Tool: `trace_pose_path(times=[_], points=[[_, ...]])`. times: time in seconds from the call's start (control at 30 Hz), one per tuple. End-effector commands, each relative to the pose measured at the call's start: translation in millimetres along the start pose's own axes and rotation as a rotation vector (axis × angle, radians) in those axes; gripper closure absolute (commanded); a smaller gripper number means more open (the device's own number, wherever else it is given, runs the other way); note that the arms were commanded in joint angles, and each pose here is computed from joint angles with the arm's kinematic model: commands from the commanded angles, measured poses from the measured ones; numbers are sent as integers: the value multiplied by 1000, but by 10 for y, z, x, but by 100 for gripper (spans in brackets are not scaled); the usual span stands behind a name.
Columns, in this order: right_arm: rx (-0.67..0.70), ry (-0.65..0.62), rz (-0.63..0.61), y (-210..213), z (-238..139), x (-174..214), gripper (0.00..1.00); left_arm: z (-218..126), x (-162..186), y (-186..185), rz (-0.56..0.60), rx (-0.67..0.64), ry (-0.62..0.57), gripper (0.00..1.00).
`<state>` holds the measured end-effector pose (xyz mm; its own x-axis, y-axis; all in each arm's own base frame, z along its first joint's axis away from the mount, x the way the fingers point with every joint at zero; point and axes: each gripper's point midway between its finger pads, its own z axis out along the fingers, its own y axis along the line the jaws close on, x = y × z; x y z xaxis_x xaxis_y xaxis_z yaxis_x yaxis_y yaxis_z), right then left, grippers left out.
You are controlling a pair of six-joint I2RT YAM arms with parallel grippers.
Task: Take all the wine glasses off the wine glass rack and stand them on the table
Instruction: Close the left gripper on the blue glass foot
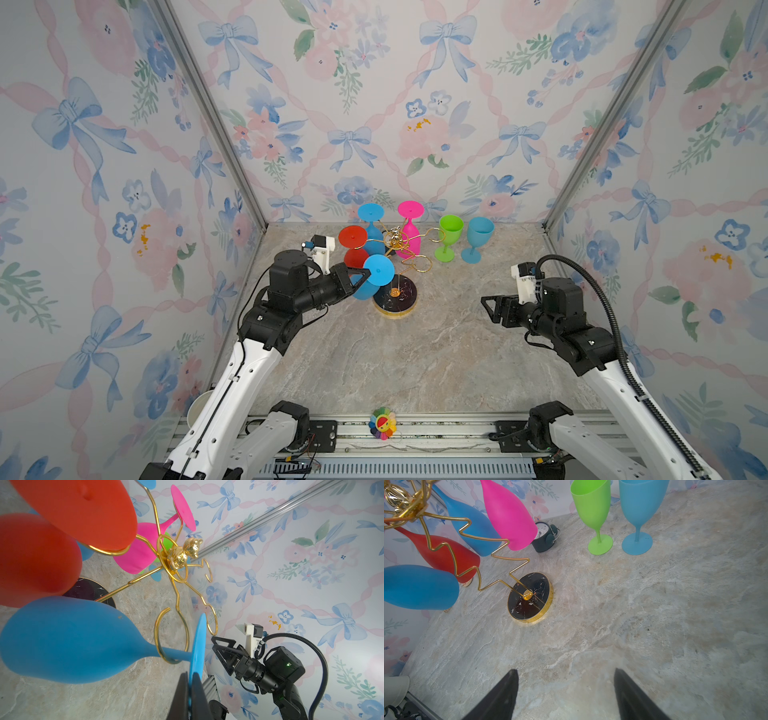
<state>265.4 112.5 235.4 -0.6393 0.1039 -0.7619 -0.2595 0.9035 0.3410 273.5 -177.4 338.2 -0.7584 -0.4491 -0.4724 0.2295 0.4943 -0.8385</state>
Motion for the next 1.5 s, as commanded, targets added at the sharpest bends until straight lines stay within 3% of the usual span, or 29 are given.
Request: trace_pose_path(times=[0.0, 0.87, 1.47], points=[[2, -2, 4, 6, -13, 34, 25, -81, -49, -63, -24, 22, -42, 100], [6, -4, 9, -6, 1, 32, 25, -73, -209, 110, -262, -49, -144, 100], [5, 0, 16, -11, 27, 48, 25, 142, -144, 137, -347, -69, -87, 100]])
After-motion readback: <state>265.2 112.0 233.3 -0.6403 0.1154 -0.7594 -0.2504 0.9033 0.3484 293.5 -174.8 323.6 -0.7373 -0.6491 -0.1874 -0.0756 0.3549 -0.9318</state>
